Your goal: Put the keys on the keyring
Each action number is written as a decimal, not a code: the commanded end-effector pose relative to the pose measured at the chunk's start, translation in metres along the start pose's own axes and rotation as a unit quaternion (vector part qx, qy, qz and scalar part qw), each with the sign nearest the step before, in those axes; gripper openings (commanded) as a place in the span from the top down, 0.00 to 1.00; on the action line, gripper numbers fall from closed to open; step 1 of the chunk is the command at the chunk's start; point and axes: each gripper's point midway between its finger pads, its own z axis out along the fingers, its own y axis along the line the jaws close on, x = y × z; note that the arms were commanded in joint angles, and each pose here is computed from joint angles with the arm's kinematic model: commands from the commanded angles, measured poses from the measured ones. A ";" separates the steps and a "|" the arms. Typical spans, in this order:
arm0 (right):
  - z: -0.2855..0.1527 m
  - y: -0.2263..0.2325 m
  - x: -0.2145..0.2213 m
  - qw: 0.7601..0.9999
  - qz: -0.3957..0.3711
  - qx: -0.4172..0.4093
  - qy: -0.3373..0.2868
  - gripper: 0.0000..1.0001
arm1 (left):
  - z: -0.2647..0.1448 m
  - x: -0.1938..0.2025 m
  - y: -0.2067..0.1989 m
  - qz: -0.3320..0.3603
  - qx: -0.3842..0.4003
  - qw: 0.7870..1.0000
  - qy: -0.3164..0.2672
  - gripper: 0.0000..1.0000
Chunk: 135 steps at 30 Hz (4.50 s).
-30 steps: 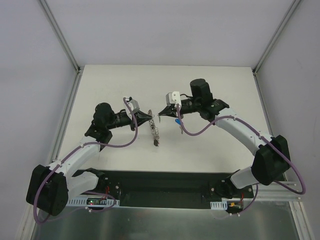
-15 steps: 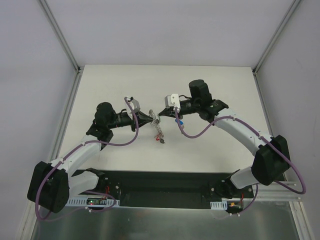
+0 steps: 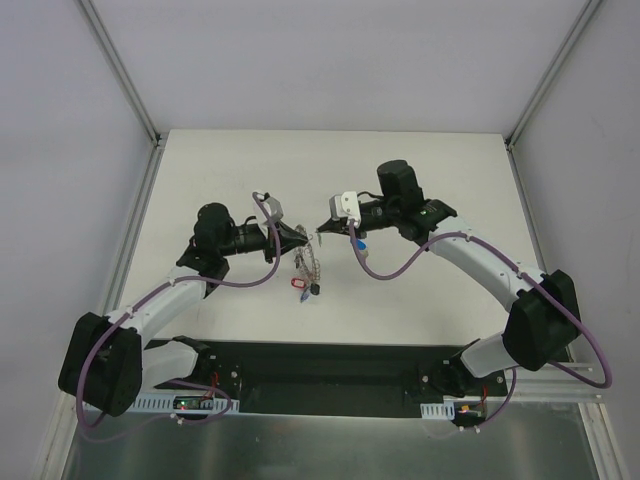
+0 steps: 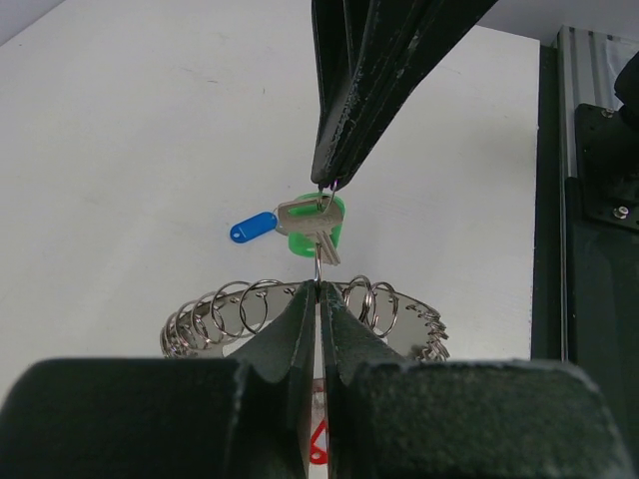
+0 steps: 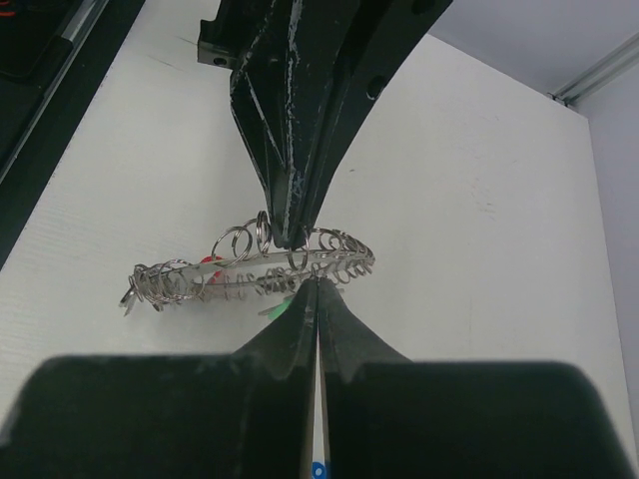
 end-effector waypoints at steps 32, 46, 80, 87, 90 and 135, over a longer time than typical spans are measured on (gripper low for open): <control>0.007 0.001 0.001 1.000 -0.011 -0.011 0.002 0.99 | 0.005 -0.026 -0.004 0.040 0.030 0.998 -0.038 1.00; 0.005 -0.006 -0.006 1.000 0.014 0.003 -0.005 0.99 | 0.005 -0.024 -0.005 0.042 0.031 0.998 -0.034 1.00; 0.005 0.000 -0.018 0.999 0.040 -0.016 -0.022 0.99 | 0.005 -0.025 -0.007 0.052 0.033 0.998 -0.031 1.00; 0.005 -0.003 -0.017 0.999 0.042 -0.010 -0.016 0.99 | 0.005 -0.025 -0.008 0.053 0.034 0.998 -0.032 1.00; 0.006 -0.003 -0.016 0.999 0.044 -0.011 -0.016 0.99 | 0.005 -0.026 -0.009 0.053 0.036 0.997 -0.034 1.00; 0.005 -0.015 -0.012 0.998 0.062 0.017 -0.002 0.99 | 0.002 -0.031 -0.004 0.061 0.011 0.997 -0.043 1.00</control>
